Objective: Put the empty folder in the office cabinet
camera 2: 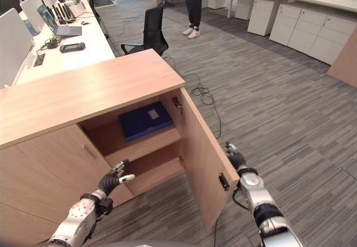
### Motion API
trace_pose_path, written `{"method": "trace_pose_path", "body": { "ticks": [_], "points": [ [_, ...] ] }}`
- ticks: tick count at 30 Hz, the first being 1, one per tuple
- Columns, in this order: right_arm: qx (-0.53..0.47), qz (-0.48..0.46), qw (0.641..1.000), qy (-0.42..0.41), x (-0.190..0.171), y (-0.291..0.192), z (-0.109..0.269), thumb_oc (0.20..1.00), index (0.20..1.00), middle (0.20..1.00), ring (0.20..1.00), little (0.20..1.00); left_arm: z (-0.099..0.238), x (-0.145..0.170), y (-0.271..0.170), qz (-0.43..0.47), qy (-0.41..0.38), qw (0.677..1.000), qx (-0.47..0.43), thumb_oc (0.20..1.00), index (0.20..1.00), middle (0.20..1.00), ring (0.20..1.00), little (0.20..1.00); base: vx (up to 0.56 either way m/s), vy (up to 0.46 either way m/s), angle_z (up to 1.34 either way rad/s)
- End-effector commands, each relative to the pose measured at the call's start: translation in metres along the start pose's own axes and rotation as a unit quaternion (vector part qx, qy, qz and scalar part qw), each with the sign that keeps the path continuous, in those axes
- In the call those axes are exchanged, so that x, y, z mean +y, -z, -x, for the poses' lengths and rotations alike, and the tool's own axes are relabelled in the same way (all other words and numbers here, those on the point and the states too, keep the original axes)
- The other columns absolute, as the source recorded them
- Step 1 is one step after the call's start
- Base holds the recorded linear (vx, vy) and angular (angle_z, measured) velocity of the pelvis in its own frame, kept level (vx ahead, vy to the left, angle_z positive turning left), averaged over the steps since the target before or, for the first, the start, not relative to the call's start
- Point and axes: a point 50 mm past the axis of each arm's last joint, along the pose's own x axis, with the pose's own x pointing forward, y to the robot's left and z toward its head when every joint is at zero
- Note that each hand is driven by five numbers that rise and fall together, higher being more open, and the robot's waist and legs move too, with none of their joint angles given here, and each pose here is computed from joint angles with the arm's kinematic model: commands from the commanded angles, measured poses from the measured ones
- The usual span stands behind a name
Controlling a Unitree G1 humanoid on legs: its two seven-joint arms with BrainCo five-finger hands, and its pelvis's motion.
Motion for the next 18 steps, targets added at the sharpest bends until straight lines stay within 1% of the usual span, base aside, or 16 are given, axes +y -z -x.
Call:
{"method": "trace_pose_path", "body": {
  "ticks": [1,7,9,13,17,18],
  "points": [
    [0.02,0.036,0.998,-0.049,0.021,0.015,0.003,1.0,1.0,1.0,1.0,1.0,-0.006,0.014,-0.026,-0.022,-0.025,0.998,-0.062,1.0,1.0,1.0,1.0,1.0,-0.03,-0.021,0.04],
    [-0.008,0.021,0.994,-0.111,0.052,0.011,0.013,1.0,1.0,1.0,1.0,1.0,-0.003,0.016,-0.019,-0.011,-0.039,0.998,-0.053,1.0,1.0,1.0,1.0,1.0,-0.03,-0.017,0.0],
    [-0.032,0.017,0.989,-0.141,0.068,0.0,0.013,1.0,1.0,1.0,1.0,1.0,-0.001,0.015,-0.014,-0.005,-0.041,0.998,-0.044,1.0,1.0,1.0,1.0,1.0,-0.04,-0.021,0.0],
    [-0.062,0.007,0.985,-0.159,0.081,-0.016,0.009,1.0,1.0,1.0,1.0,1.0,0.0,0.014,-0.008,-0.006,-0.042,0.999,-0.032,1.0,1.0,1.0,1.0,1.0,-0.03,-0.013,0.1],
    [-0.111,-0.003,0.98,-0.166,0.091,-0.048,-0.001,1.0,1.0,1.0,1.0,1.0,0.001,0.012,-0.004,-0.014,-0.039,0.999,-0.022,1.0,1.0,1.0,1.0,1.0,-0.06,-0.015,0.24],
    [-0.138,-0.004,0.978,-0.159,0.09,-0.066,-0.006,1.0,1.0,1.0,1.0,1.0,-0.001,0.011,-0.005,-0.017,-0.033,0.999,-0.021,1.0,1.0,1.0,1.0,1.0,-0.16,-0.027,0.5]
  ]
}}
